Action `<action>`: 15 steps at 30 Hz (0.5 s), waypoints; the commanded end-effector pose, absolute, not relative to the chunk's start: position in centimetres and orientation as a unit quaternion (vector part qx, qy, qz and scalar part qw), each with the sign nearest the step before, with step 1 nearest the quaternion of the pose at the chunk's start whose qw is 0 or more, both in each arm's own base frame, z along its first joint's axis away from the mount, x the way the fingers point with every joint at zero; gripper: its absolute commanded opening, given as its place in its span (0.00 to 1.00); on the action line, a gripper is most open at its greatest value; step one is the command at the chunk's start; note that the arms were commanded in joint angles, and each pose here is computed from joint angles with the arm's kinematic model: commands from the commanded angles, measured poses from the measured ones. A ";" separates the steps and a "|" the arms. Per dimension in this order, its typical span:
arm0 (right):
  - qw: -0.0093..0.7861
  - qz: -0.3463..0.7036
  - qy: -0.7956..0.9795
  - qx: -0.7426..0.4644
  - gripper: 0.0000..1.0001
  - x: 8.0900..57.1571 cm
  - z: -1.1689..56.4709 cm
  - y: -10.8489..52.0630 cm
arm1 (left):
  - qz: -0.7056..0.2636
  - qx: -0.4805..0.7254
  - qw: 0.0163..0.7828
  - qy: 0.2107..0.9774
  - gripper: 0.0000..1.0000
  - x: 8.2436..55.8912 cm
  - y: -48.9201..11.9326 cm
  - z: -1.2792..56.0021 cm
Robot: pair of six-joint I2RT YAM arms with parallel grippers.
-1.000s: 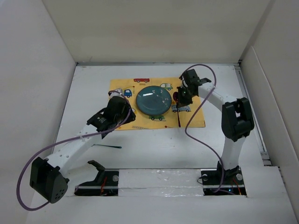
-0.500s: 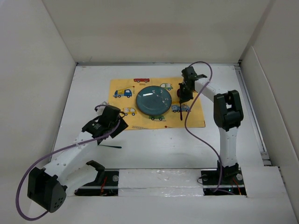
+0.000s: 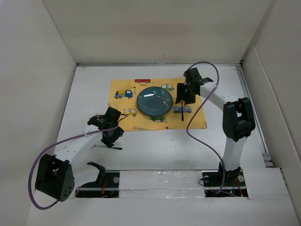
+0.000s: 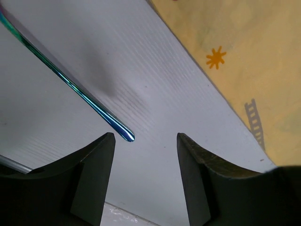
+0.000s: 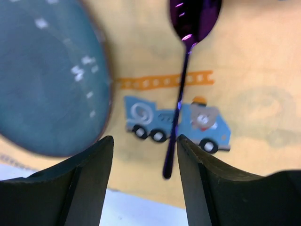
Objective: Set the dinner table for one person
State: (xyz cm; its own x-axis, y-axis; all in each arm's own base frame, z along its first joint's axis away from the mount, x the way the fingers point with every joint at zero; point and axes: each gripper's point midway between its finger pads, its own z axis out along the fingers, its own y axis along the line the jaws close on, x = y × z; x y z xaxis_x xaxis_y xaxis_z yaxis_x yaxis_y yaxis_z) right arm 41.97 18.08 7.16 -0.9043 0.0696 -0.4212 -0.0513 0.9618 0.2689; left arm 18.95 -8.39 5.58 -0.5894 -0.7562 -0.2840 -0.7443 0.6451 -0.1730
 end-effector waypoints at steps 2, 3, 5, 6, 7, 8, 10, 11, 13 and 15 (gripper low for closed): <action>0.267 0.187 0.945 -0.034 0.62 39.3 11.8 20.8 | 0.018 -0.508 0.170 0.844 0.49 18.9 -4.4 5.9; 0.284 0.195 0.938 -0.037 0.62 38.6 13.2 21.0 | 0.013 -0.515 0.175 0.839 0.48 19.1 -3.8 6.2; 0.279 0.202 0.938 -0.043 0.61 36.6 12.7 21.1 | 0.015 -0.535 0.178 0.826 0.47 19.3 -2.3 6.2; 0.278 0.219 0.934 -0.055 0.55 35.7 13.0 21.7 | 0.022 -0.550 0.178 0.816 0.47 19.2 -1.0 6.2; 0.293 0.238 0.924 -0.067 0.52 35.0 14.4 22.3 | 0.026 -0.556 0.176 0.812 0.47 19.1 -0.5 6.2; 0.282 0.247 0.924 -0.071 0.50 33.9 13.8 22.2 | 0.029 -0.560 0.176 0.809 0.47 19.2 -0.1 6.2; 0.293 0.262 0.916 -0.080 0.48 32.9 14.9 22.5 | 0.038 -0.566 0.161 0.808 0.50 19.1 0.0 5.7; 0.288 0.269 0.915 -0.087 0.48 32.2 14.9 23.0 | 0.041 -0.566 0.153 0.809 0.50 19.0 -0.1 5.8; 0.291 0.274 0.912 -0.095 0.48 31.5 15.3 23.2 | 0.045 -0.567 0.119 0.814 0.51 18.5 -0.7 5.0; 0.295 0.276 0.910 -0.097 0.49 31.5 15.6 23.2 | 0.048 -0.567 0.093 0.817 0.51 18.1 -1.1 4.5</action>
State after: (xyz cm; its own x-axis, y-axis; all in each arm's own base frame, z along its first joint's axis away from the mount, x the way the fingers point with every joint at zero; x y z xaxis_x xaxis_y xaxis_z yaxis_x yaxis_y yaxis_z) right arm 31.12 21.80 13.36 -0.8526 -0.0157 -0.5224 -0.2696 0.8694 0.4140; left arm 19.33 -0.76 4.74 -0.3173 -0.9123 -0.2589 -0.9311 0.3515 -0.0976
